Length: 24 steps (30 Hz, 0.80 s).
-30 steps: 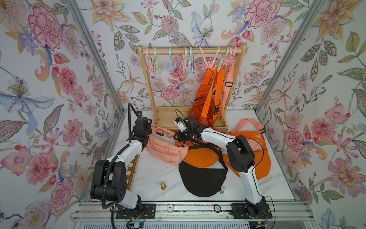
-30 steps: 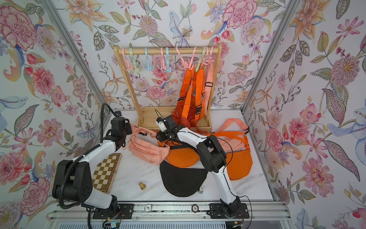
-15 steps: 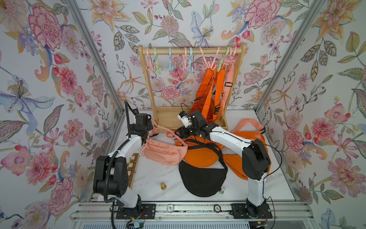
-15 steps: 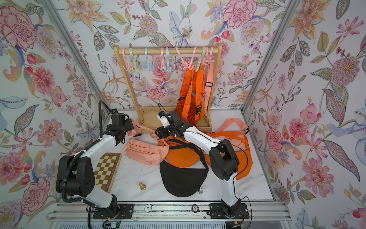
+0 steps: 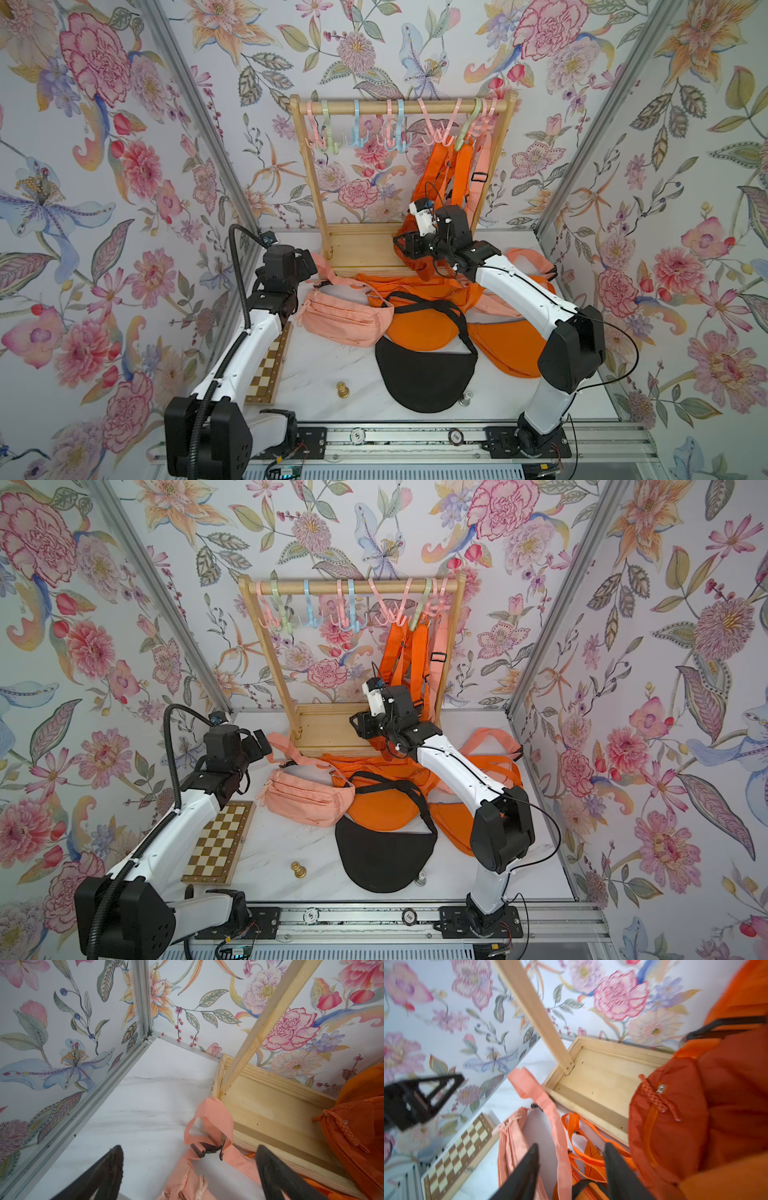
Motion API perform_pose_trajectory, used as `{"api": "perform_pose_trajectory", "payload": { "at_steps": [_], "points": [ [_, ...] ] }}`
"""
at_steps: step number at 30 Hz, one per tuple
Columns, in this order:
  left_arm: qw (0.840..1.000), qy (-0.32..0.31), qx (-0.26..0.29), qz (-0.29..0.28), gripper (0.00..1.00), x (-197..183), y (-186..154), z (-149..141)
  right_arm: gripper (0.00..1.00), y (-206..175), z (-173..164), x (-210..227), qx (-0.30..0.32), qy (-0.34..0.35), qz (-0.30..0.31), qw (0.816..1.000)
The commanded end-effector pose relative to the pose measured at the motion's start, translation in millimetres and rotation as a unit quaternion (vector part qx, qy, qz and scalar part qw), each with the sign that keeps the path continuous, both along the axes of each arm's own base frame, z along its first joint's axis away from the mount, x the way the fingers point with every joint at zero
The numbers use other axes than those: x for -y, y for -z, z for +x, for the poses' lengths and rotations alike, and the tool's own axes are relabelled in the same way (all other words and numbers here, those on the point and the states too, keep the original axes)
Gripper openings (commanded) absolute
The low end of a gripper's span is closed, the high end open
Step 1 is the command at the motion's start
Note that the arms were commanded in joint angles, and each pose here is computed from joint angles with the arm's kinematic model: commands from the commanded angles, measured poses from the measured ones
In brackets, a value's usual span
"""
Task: Take the bag off the hook
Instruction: Place the bag at the center of the board, then adjust the bag at the clothesline.
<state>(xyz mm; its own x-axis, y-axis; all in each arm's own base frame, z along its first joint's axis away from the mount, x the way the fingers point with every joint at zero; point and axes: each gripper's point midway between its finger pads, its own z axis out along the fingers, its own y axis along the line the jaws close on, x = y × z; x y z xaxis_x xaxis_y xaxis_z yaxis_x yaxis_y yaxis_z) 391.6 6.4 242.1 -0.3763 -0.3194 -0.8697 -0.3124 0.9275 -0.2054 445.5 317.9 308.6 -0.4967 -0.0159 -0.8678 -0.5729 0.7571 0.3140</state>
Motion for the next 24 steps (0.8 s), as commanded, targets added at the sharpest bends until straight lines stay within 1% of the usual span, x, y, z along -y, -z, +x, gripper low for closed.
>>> {"api": "perform_pose_trajectory", "payload": {
  "at_steps": [1, 2, 3, 5, 6, 7, 8, 9, 10, 13, 16, 18, 20, 24],
  "points": [
    [0.998, 0.048, -0.001, -0.039, 0.99, 20, 10, -12, 0.24, -58, 20, 32, 0.052, 0.068, 0.036, 0.996],
    [0.996, 0.077, 0.02, -0.039, 0.99, 34, -1, -9, 0.11, -67, 27, 42, 0.061, 0.086, 0.039, 0.994],
    [0.993, 0.103, 0.039, -0.034, 0.98, 47, -11, -7, 0.06, -73, 33, 50, 0.069, 0.103, 0.037, 0.992],
    [0.984, 0.157, 0.08, -0.019, 0.95, 80, -35, -2, 0.06, -86, 45, 67, 0.087, 0.137, 0.024, 0.986],
    [0.979, 0.18, 0.096, -0.011, 0.95, 94, -46, 1, 0.09, -91, 48, 74, 0.093, 0.149, 0.02, 0.984],
    [0.973, 0.202, 0.113, -0.006, 0.95, 109, -57, 4, 0.17, -97, 53, 80, 0.099, 0.16, 0.014, 0.982],
    [0.966, 0.223, 0.128, -0.004, 0.94, 123, -66, 7, 0.29, -102, 56, 86, 0.105, 0.169, 0.01, 0.98],
    [0.96, 0.241, 0.14, -0.006, 0.94, 136, -74, 10, 0.39, -108, 57, 90, 0.111, 0.175, 0.009, 0.978],
    [0.955, 0.254, 0.151, -0.008, 0.94, 147, -82, 14, 0.44, -113, 59, 93, 0.117, 0.179, 0.009, 0.977],
    [0.939, 0.293, 0.179, -0.009, 0.94, 181, -102, 29, 0.48, -128, 65, 108, 0.128, 0.193, 0.009, 0.973],
    [0.93, 0.316, 0.189, 0.003, 0.96, 214, -114, 48, 0.48, -135, 73, 116, 0.125, 0.193, 0.01, 0.973],
    [0.925, 0.326, 0.195, 0.009, 0.96, 232, -118, 63, 0.49, -136, 79, 116, 0.12, 0.189, 0.008, 0.975],
    [0.923, 0.332, 0.195, 0.006, 0.97, 247, -115, 81, 0.5, -132, 87, 112, 0.115, 0.187, 0.002, 0.976],
    [0.909, 0.357, 0.214, -0.009, 0.99, 275, -134, 102, 0.49, -123, 101, 103, 0.109, 0.177, 0.004, 0.978]
  ]
}}
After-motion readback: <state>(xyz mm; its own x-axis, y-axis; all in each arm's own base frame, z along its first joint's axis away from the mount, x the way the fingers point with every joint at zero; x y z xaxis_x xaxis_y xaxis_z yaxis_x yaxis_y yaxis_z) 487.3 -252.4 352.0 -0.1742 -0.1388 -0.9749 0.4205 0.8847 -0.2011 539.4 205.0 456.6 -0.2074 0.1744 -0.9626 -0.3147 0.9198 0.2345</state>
